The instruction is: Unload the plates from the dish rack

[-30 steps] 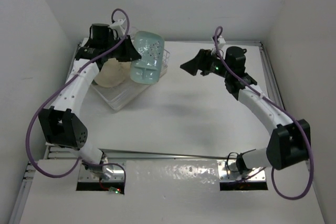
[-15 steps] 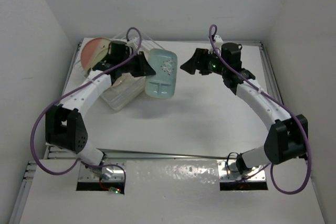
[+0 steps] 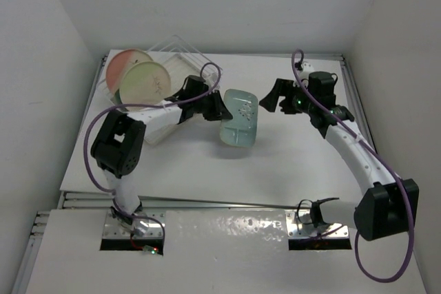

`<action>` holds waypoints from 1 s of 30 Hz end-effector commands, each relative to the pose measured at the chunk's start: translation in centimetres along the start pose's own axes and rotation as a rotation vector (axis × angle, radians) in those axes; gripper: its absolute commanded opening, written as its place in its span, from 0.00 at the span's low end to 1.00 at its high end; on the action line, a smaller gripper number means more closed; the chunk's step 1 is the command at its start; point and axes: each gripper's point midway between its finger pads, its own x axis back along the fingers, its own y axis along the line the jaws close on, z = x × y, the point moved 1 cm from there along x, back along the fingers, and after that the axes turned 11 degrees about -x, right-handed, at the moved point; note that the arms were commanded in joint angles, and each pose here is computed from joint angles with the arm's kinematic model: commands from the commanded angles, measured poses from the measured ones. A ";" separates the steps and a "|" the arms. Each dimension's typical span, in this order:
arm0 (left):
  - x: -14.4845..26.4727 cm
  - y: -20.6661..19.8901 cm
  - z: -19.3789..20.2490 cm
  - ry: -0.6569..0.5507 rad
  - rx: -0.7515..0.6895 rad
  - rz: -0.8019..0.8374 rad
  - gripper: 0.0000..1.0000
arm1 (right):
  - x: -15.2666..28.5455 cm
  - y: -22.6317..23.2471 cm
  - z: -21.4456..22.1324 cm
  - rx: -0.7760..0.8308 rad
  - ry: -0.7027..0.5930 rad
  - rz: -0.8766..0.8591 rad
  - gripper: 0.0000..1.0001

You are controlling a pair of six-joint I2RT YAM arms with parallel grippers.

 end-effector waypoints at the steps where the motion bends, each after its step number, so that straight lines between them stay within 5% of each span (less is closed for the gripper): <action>1: -0.5 -6.2 -7.6 -0.251 -0.024 0.210 0.00 | 1.2 0.0 0.2 0.032 -0.029 -0.001 0.89; 15: -10.7 -5.5 -18.3 -0.449 -0.024 0.185 0.00 | 2.3 -1.6 0.5 0.067 -0.031 0.072 0.89; 27: -17.3 -1.6 -15.3 -0.334 -0.018 0.107 0.00 | 3.3 -1.2 -0.6 0.093 -0.062 0.087 0.90; 30: -18.1 -0.5 -13.5 -0.276 0.003 0.068 0.11 | 3.4 -1.3 -0.7 0.097 -0.061 0.098 0.90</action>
